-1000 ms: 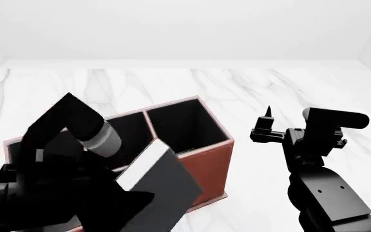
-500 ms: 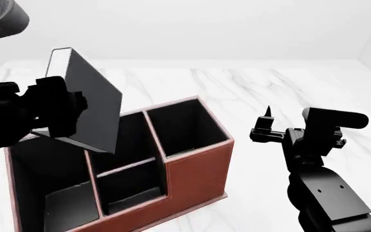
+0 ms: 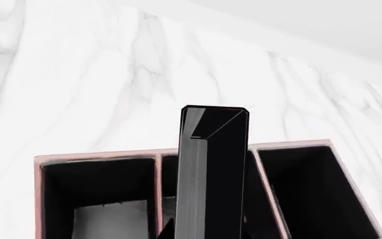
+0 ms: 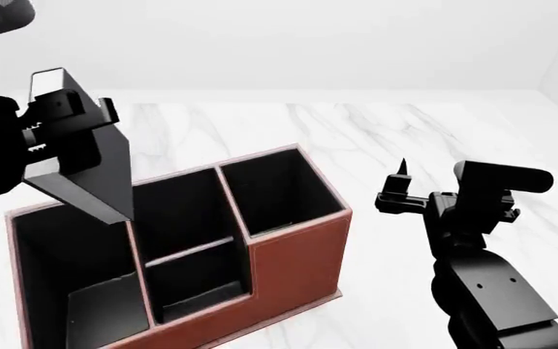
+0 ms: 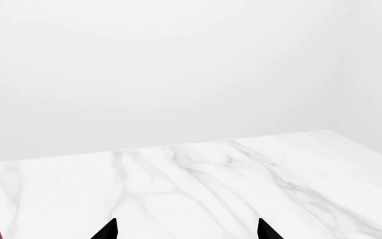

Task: Pick up the book and place it in the left compartment of the caddy.

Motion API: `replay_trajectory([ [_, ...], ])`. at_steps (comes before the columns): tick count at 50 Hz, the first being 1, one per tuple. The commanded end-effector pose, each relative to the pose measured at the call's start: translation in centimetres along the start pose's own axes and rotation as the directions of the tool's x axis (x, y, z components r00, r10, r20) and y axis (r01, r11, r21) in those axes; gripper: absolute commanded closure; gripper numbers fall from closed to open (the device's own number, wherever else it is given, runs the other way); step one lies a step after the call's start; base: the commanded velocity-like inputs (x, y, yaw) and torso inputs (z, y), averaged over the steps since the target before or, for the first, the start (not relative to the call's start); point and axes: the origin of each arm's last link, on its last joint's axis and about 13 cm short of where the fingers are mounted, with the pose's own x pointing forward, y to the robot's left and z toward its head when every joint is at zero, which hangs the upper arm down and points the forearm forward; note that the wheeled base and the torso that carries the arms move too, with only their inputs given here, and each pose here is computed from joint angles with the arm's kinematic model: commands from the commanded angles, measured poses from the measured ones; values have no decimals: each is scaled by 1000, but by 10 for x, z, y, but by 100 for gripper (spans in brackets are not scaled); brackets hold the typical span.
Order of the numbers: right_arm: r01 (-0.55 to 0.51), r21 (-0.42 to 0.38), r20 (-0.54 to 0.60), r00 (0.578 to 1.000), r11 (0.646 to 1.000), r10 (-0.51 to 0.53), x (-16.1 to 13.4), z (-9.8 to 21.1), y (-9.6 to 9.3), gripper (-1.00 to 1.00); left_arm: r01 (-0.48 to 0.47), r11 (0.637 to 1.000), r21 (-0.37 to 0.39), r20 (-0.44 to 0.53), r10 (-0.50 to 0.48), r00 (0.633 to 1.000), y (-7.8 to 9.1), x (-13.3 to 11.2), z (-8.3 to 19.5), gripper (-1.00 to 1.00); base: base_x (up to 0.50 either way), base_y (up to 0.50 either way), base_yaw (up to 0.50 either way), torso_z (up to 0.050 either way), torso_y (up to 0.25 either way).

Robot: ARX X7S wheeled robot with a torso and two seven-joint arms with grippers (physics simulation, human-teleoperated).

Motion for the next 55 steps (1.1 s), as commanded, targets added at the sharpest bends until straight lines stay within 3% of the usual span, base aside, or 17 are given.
replay_trajectory([
  [1, 3, 3, -1, 1000, 1000, -3, 1, 0, 0, -100, -112, 993, -31, -4, 111, 994, 6, -15, 6, 100, 0, 0, 0, 0, 0],
  [22, 3, 7, -1, 1000, 1000, -3, 0, -1, 0, -100, -153, 988, 1, -94, 152, 984, 12, -8, -8, 100, 0, 0, 0, 1, 1],
  [55, 2, 10, -2, 1000, 1000, -2, 0, -1, 0, -100, -220, 974, 53, -191, 226, 955, 10, 33, -11, 100, 0, 0, 0, 0, 1],
])
